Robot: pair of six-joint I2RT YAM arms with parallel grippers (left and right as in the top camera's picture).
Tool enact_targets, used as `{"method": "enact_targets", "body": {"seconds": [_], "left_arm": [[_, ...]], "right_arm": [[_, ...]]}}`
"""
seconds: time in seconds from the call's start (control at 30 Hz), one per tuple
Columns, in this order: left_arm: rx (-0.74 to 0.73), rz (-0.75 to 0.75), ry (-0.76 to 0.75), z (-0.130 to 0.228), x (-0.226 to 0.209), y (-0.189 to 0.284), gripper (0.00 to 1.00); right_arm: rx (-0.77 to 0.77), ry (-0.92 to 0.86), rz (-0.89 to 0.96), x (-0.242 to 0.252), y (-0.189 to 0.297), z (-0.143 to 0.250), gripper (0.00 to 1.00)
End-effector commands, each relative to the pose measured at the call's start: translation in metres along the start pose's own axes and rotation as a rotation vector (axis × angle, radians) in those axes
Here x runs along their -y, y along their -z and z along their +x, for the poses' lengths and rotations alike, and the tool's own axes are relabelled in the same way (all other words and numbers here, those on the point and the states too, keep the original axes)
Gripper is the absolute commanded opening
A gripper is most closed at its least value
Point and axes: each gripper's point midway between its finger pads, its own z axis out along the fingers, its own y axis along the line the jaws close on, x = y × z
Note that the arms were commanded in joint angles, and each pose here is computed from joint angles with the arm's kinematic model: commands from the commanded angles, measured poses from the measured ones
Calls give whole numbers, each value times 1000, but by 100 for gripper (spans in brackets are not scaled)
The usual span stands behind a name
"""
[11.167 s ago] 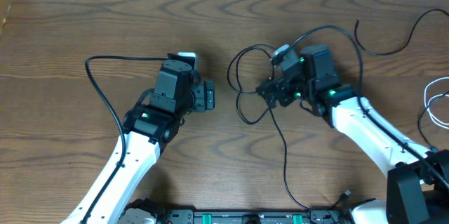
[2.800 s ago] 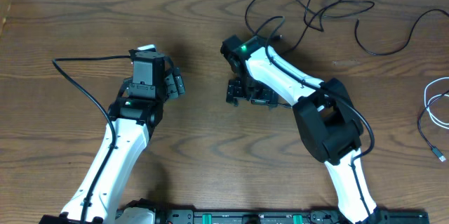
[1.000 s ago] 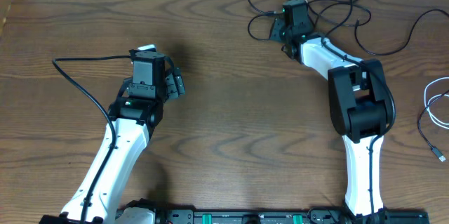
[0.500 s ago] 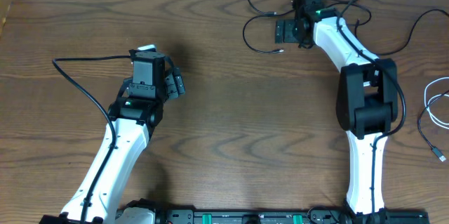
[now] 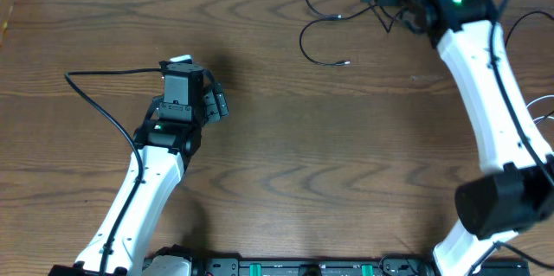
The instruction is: Untangle cables
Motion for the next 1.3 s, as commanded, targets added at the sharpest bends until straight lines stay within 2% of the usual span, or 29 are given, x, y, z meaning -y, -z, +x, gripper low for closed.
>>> {"method": "enact_targets", "body": {"seconds": [0.0, 1.27], "left_arm": [[4, -8, 13, -3, -2, 0, 90], [4, -8, 13, -3, -2, 0, 90]], "right_arm": [[-15, 11, 7, -1, -2, 5, 99], [-66, 15, 16, 0, -3, 18, 99]]}}
